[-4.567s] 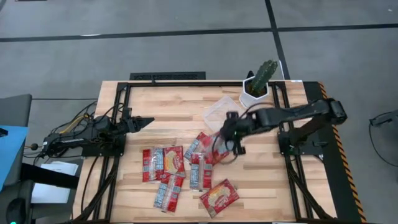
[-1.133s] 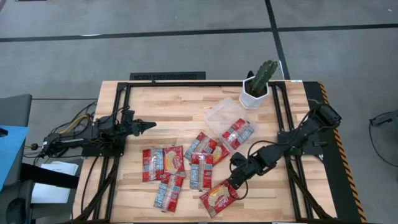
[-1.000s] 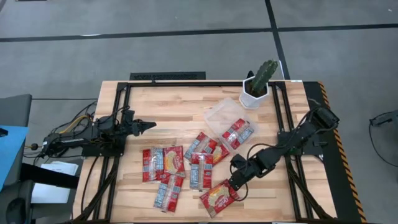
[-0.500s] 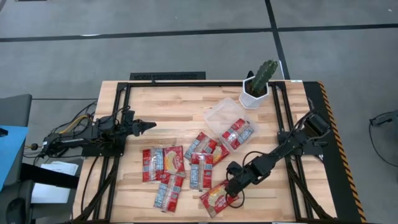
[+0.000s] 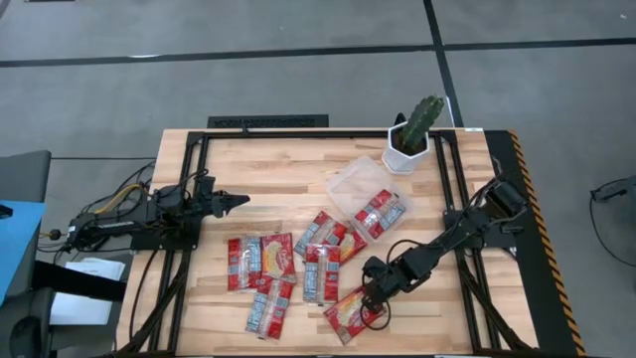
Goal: Sort popcorn bags into baskets
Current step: Put the red popcorn pack into the transparent bin
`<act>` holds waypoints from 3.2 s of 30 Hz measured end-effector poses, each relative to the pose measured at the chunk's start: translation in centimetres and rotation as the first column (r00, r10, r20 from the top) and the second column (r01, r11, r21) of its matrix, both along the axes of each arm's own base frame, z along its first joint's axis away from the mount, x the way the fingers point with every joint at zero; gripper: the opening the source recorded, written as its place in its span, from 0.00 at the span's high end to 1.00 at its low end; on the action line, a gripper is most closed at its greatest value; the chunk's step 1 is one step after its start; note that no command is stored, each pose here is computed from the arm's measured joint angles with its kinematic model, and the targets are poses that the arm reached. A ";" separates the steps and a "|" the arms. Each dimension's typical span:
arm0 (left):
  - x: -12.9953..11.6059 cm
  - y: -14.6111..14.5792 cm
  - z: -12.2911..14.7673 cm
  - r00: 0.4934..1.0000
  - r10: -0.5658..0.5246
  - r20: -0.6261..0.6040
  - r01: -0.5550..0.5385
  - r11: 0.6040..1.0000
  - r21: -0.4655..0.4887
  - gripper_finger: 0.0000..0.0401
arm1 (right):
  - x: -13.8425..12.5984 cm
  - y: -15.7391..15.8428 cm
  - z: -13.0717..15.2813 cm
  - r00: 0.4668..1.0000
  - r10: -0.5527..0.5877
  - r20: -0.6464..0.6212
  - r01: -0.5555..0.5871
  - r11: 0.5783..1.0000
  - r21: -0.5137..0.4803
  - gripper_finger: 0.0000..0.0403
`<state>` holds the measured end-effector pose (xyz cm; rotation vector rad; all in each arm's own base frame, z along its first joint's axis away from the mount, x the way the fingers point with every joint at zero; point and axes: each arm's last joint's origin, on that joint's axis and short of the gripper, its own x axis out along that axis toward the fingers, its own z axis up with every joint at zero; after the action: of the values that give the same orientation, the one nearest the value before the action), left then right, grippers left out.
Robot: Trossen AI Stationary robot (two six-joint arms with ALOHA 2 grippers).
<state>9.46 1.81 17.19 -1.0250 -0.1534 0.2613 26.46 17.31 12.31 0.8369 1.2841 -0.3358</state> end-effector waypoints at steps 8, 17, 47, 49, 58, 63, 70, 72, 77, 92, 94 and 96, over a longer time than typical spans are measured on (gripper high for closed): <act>0.0 0.0 0.0 1.000 0.018 0.000 -0.018 1.000 0.000 0.38 | 0.4 -1.5 1.3 1.000 -0.002 -0.031 0.001 1.000 -0.007 0.98; 0.0 0.1 0.0 1.000 0.019 -0.001 -0.019 1.000 0.001 0.38 | -0.2 -3.9 4.2 1.000 -0.014 -0.024 0.013 0.999 -0.032 0.99; 0.0 0.1 0.0 1.000 0.020 -0.006 -0.020 1.000 0.016 0.38 | -0.9 -3.7 3.6 0.995 0.033 -0.098 -0.040 0.997 -0.068 0.17; 0.0 0.1 0.0 1.000 0.020 -0.006 -0.020 1.000 0.017 0.38 | -0.9 -3.3 2.5 0.989 0.032 -0.141 -0.043 0.996 -0.076 0.15; 0.0 0.1 0.0 1.000 0.020 -0.003 -0.020 1.000 0.006 0.38 | -0.7 -2.8 0.3 0.972 0.018 -0.234 -0.037 0.996 -0.078 0.27; 0.0 0.1 0.0 1.000 0.021 -0.001 -0.021 1.000 -0.001 0.38 | -0.6 -3.2 0.3 0.971 0.021 -0.239 -0.039 0.997 -0.071 0.58; 0.0 0.1 0.0 1.000 0.024 -0.001 -0.024 1.000 -0.001 0.38 | -0.2 -3.2 0.6 0.970 0.057 -0.234 -0.069 0.997 -0.043 0.97; 0.0 0.1 0.0 1.000 0.024 -0.001 -0.024 1.000 -0.002 0.38 | 0.0 -3.0 1.0 0.970 0.058 -0.237 -0.071 0.996 -0.046 0.97; 0.0 0.1 0.0 1.000 0.024 -0.001 -0.024 1.000 -0.002 0.38 | 1.0 -2.9 2.8 0.958 0.109 -0.264 -0.131 0.989 -0.068 0.99; 0.0 0.1 0.0 1.000 0.024 -0.001 -0.024 1.000 -0.001 0.38 | 6.1 -6.9 12.9 0.945 0.294 -0.142 -0.312 0.942 -0.125 0.99; 0.0 0.1 0.0 1.000 0.024 -0.001 -0.024 1.000 0.000 0.38 | 6.6 -8.4 14.1 0.943 0.304 -0.138 -0.323 0.934 -0.154 0.99; 0.0 0.1 0.0 1.000 0.024 -0.001 -0.024 1.000 0.000 0.38 | 6.9 -10.2 15.3 0.942 0.305 -0.143 -0.328 0.927 -0.183 0.99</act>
<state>9.44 1.87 17.20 -1.0238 -0.1646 0.2834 33.37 7.13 27.63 0.4302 1.4382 -0.2524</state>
